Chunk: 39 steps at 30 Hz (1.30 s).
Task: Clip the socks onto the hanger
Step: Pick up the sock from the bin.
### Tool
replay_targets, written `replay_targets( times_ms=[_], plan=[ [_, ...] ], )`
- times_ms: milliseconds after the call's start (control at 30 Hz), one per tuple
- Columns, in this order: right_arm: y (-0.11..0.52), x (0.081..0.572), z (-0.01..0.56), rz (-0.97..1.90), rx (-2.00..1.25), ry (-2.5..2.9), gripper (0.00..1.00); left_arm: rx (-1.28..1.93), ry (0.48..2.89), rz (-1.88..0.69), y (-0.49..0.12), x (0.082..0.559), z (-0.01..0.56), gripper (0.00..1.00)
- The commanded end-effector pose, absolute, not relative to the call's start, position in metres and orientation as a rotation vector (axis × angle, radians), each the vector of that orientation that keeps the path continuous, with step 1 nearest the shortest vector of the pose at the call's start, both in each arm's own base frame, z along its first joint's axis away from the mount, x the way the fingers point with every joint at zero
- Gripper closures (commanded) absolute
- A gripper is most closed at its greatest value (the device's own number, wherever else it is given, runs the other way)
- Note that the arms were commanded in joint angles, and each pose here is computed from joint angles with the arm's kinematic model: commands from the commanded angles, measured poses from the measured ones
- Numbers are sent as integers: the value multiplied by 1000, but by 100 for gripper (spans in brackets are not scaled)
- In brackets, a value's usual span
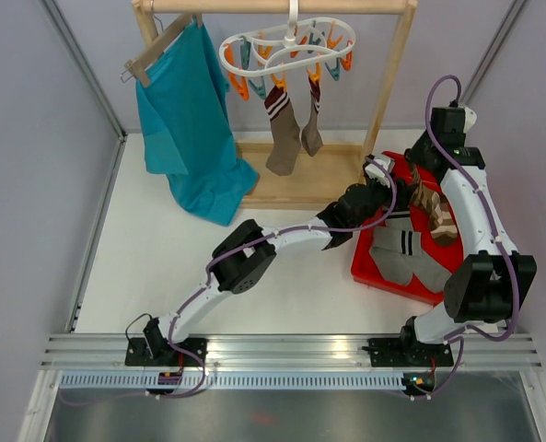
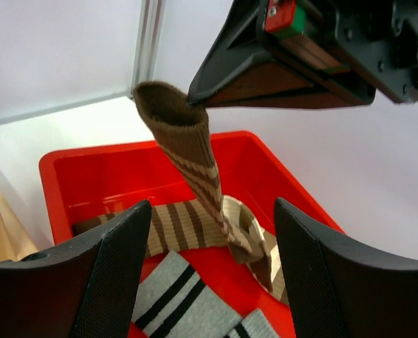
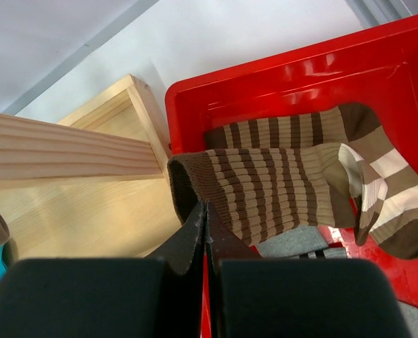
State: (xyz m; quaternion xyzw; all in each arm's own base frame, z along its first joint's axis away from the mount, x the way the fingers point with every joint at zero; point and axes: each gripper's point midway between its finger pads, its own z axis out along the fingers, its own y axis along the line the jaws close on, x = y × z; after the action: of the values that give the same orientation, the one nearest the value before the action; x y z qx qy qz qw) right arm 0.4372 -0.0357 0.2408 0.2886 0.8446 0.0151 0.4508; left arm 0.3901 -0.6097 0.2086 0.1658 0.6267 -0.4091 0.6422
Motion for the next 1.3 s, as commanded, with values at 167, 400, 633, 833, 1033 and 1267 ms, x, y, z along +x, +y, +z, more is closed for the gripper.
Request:
replay_targets(
  times_ms=[167,400,633,833,1033,1267],
  plan=[
    [-30,433,260,94,726,2037,100,223,1330,-945,-610,408,238,23],
    [-28,431,259,105,729,2041,100,190,1329,-966,-623,412,238,25],
    [-23,433,263,142,729,2034,100,142,1356,-944,-621,417,224,25],
    [-20,434,265,163,730,2035,100,93,1349,-962,-620,420,222,23],
    [-18,433,269,186,733,2025,100,48,1338,-958,-618,424,229,25],
    [-15,433,278,212,736,2009,100,11,1351,-963,-615,427,228,41]
  ],
)
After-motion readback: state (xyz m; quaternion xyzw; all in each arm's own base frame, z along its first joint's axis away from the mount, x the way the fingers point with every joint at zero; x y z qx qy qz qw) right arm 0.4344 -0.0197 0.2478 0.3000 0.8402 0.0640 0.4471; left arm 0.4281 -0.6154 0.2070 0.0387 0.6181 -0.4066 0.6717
